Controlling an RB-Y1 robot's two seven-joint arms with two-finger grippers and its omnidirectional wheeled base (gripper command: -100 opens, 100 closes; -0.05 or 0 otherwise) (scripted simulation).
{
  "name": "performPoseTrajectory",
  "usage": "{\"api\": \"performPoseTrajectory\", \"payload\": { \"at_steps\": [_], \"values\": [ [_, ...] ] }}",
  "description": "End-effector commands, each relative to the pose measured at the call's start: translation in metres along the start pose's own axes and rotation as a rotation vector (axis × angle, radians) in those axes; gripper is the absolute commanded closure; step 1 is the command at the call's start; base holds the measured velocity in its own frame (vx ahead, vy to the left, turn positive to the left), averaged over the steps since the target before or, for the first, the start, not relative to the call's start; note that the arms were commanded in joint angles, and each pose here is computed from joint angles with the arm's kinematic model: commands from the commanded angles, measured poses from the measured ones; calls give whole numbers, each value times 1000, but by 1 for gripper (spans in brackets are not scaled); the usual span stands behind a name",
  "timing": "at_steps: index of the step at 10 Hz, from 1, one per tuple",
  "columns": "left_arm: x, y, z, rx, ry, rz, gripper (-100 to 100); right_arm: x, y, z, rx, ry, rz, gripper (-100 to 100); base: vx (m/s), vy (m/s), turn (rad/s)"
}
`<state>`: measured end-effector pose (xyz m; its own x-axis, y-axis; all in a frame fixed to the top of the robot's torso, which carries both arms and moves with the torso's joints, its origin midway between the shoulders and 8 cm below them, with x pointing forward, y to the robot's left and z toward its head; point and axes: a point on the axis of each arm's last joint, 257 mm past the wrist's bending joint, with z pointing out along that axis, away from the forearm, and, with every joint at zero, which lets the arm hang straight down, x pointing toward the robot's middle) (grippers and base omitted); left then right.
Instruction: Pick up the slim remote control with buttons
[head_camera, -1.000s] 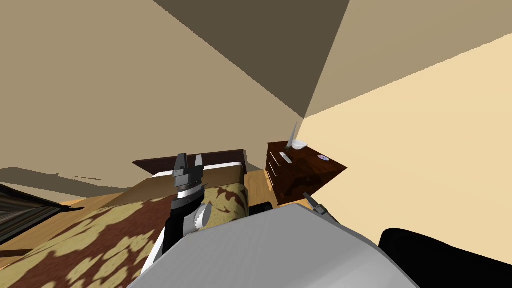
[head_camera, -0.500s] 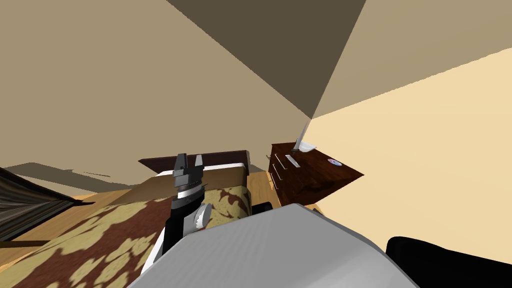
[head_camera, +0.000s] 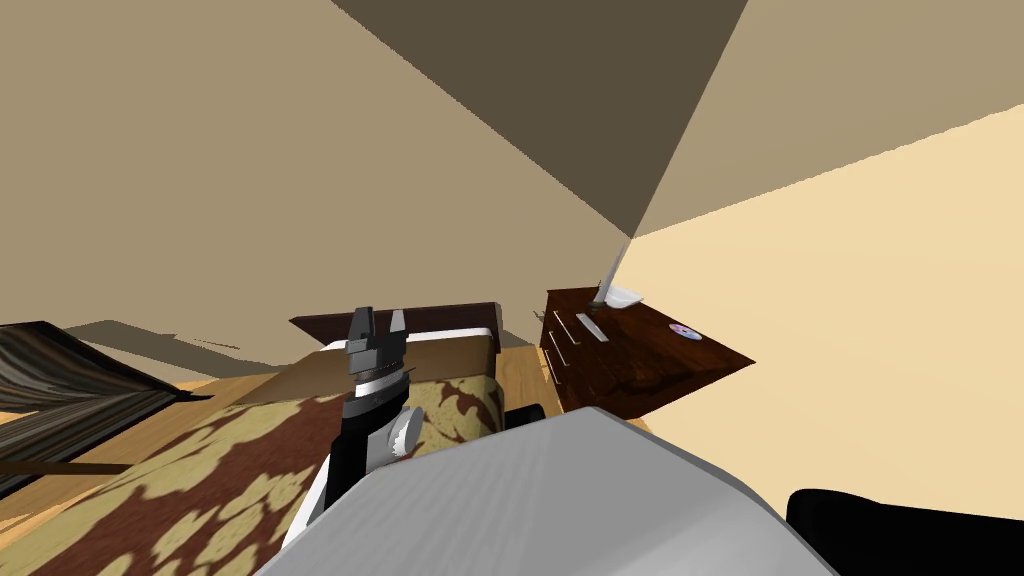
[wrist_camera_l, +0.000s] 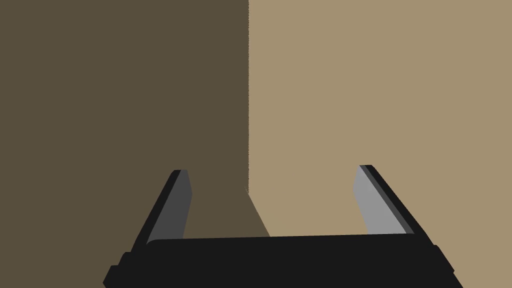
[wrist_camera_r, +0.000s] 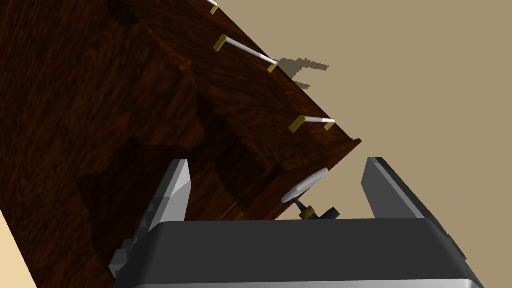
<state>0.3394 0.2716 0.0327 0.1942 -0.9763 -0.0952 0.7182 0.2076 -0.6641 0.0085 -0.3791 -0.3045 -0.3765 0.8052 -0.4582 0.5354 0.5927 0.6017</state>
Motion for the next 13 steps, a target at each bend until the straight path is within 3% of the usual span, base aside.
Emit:
{"api": "performPoseTrajectory", "payload": {
  "at_steps": [1,10,11,13],
  "values": [
    [0,0,0,0,0,0,0,5,-21,-17,71,50,-37,-100,91,-10,118],
    [0,0,0,0,0,0,0,8,-25,-23,89,58,-33,-100,21,-2,-1],
    [0,0,0,0,0,0,0,10,-42,-40,148,72,-45,-100,12,-4,116],
    [0,0,0,0,0,0,0,12,-57,-57,204,87,-57,-100,12,-4,121]
  ]
}}
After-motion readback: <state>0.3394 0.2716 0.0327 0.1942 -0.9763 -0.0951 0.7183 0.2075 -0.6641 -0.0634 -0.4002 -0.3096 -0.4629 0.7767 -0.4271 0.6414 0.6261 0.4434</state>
